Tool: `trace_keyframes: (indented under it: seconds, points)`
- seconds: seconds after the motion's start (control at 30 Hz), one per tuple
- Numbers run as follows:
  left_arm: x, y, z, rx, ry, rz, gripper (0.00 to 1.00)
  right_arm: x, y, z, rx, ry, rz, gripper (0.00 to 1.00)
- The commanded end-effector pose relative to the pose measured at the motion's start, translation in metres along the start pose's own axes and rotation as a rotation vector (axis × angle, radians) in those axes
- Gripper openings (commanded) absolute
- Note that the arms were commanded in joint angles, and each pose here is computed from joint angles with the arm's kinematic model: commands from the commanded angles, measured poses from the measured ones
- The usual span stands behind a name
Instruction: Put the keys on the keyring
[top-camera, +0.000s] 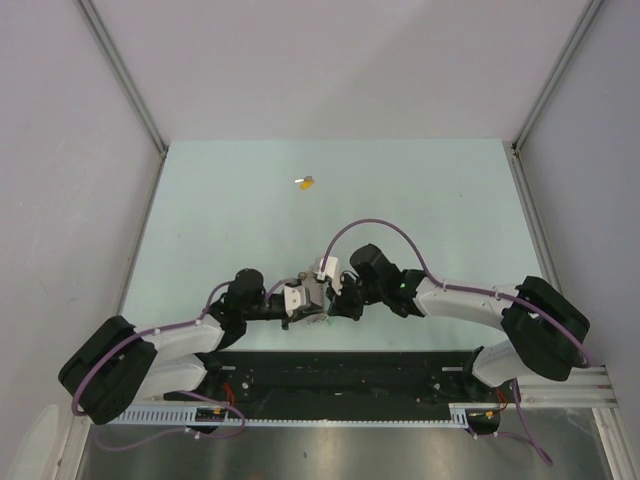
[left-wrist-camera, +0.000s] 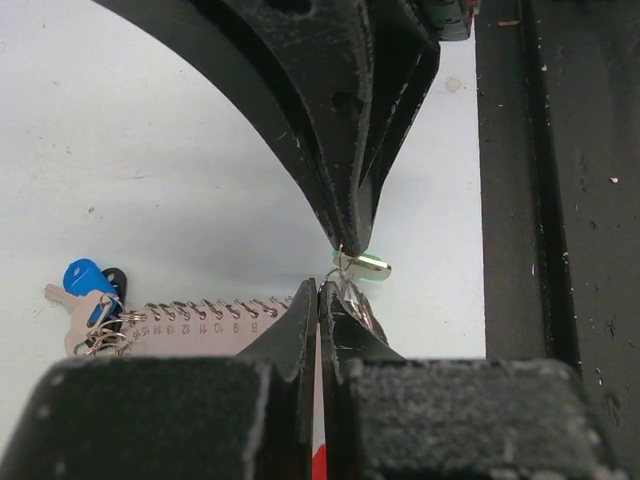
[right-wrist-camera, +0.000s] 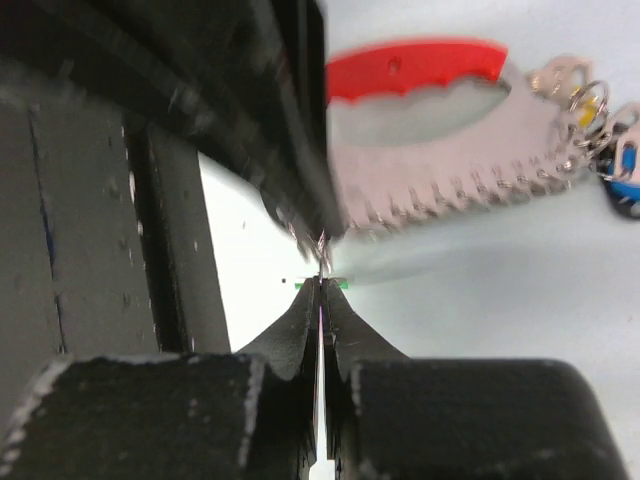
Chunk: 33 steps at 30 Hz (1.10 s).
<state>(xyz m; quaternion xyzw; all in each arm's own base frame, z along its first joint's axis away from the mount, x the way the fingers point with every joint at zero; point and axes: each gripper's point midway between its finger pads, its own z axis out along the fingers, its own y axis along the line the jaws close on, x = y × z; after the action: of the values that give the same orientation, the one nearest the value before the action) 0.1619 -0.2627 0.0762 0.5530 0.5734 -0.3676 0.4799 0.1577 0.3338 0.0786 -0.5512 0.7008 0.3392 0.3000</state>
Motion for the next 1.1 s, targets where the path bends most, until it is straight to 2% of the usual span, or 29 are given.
trace_keyframes:
  seconds: [0.0, 0.33, 0.67, 1.07]
  points:
    - [-0.036, -0.003, 0.005, 0.043, -0.122, 0.074, 0.00, -0.079, -0.016, 0.000, 0.054, -0.235, -0.061, 0.00]
    - [-0.038, -0.002, 0.002, 0.022, -0.137, 0.077, 0.00, -0.074, -0.023, 0.001, 0.066, -0.225, -0.024, 0.00]
    - [-0.045, 0.012, -0.013, -0.124, -0.182, 0.113, 0.00, -0.052, -0.036, -0.012, 0.078, -0.193, 0.044, 0.00]
    - [-0.045, 0.015, -0.015, -0.143, -0.195, 0.105, 0.01, -0.048, -0.043, -0.019, 0.094, -0.196, 0.059, 0.00]
